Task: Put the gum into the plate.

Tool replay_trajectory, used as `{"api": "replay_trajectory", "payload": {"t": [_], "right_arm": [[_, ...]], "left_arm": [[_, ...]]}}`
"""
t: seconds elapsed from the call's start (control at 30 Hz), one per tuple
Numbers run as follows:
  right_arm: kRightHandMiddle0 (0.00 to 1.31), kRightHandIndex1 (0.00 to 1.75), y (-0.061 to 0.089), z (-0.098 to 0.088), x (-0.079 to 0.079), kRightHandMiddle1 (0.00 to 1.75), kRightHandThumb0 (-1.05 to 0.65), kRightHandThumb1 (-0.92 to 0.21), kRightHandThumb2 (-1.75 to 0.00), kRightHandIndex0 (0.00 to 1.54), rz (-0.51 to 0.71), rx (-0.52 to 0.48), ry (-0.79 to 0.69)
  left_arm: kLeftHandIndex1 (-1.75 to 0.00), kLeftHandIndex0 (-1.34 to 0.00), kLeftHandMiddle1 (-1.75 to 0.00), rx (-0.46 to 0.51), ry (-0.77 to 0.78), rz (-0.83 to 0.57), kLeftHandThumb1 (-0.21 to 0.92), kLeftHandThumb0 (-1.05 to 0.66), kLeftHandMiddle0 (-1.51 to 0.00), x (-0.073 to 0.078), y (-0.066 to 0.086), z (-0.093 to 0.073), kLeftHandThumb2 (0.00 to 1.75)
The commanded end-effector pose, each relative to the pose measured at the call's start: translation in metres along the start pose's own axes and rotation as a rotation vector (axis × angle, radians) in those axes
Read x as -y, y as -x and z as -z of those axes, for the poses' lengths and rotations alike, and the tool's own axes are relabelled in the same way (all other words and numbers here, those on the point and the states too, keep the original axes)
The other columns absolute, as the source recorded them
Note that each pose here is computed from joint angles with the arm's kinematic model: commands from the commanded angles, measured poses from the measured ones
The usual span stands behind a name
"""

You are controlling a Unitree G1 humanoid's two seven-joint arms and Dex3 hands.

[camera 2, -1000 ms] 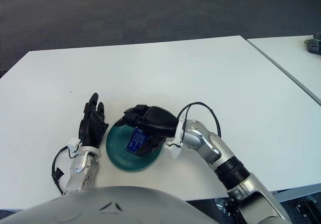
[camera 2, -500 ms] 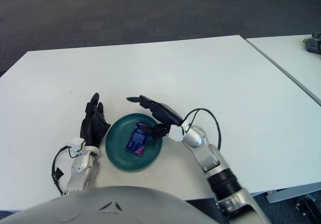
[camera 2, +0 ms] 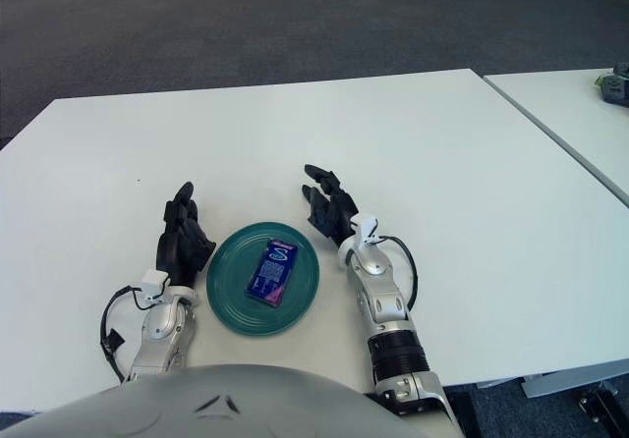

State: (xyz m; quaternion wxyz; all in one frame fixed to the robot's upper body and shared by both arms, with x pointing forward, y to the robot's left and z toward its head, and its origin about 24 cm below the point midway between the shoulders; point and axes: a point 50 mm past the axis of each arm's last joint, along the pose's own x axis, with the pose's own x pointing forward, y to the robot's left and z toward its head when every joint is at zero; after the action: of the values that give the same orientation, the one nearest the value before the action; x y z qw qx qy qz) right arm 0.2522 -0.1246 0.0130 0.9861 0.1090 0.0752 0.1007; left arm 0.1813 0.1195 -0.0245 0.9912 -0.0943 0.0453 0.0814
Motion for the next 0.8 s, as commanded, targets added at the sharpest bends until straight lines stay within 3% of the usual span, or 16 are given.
{"api": "replay_trajectory", "payload": {"t": [0.0,0.33,0.77], "right_arm": [[0.01,0.05,-0.001,-0.006,0.003,0.84,-0.93,-0.92,-0.84,0.43,0.031,0.005,-0.047],[0.0,0.04,0.0,-0.001,0.016,0.85,-0.92,-0.92,-0.84,0.44,0.076,-0.024,-0.033],[0.0,0.01,0.021,0.014,0.029,0.81,-0.89,-0.92,-0.85,0.4,0.09,-0.049,0.003]], "left_arm": [[-0.59,0.0,0.0,-0.133,0.04,-0.04,0.92,-0.97,-0.15,0.004,0.015,0.024,1.1],[-0.54,0.0,0.0,-0.127,0.049,-0.043,0.92,-0.96,-0.13,0.0,0.016,0.024,1.09],[-0.5,0.0,0.0,-0.127,0.053,-0.04,0.92,-0.95,-0.11,-0.004,0.018,0.024,1.08]]}}
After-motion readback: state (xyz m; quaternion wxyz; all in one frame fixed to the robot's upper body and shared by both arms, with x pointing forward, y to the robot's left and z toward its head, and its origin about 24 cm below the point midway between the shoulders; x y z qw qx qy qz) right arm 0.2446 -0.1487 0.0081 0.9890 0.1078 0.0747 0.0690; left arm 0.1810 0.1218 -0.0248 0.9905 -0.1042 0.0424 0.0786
